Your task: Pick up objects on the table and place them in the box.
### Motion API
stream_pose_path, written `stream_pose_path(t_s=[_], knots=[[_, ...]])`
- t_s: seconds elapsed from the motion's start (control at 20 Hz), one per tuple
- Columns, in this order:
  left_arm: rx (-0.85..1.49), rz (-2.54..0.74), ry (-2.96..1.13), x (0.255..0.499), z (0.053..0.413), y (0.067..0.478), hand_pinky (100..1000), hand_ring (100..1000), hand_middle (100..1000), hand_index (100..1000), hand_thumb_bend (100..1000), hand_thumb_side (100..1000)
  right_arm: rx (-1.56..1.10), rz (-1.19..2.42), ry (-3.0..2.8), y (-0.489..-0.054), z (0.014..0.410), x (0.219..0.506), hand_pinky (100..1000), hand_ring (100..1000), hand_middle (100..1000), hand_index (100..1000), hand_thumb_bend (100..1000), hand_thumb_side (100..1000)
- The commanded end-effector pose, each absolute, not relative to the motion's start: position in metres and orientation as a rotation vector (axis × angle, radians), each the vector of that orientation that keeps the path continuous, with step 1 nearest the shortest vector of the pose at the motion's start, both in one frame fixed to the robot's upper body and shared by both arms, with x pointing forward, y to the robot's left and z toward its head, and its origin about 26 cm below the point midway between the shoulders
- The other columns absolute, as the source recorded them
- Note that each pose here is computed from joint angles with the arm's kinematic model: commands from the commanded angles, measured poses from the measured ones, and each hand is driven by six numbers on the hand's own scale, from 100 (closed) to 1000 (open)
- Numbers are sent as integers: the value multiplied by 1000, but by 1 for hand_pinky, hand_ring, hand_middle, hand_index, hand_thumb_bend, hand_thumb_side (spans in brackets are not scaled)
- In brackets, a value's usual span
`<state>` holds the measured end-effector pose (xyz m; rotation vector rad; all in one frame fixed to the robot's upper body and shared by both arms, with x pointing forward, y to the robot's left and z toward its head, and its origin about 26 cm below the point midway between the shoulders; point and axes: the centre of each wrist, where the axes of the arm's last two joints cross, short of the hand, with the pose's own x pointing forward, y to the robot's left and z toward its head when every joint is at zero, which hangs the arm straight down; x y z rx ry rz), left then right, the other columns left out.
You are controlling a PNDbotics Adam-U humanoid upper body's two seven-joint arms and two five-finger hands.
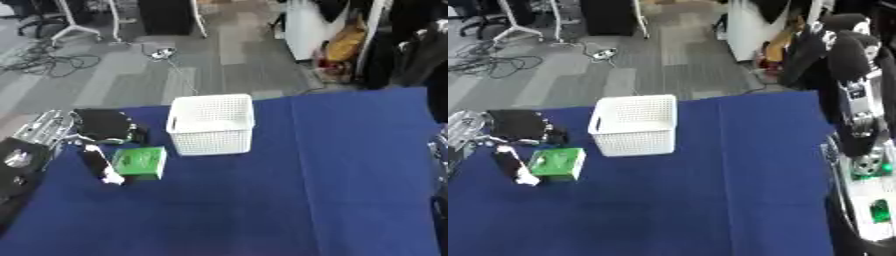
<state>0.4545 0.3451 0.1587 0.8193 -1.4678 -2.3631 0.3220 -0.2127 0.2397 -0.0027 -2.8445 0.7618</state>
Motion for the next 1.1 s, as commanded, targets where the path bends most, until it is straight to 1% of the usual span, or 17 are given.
stream_pose_path(t_s=[0.05, 0.5, 1.1], knots=[[894, -2342, -1506, 455, 194, 352, 100, 100, 117, 323, 100, 796, -17, 780, -2862, -216, 247, 320, 140, 229, 239, 408, 100, 959], [959, -2331, -1582, 458, 239, 338, 100, 100, 121, 320, 100, 792, -9, 782, -2863, -215, 246, 320, 141, 229, 239, 408, 100, 958], [1043, -2306, -1637, 472, 264, 313, 100, 100, 125, 319, 100, 790, -4, 763, -2865, -215, 247, 319, 142, 229, 239, 408, 100, 956]])
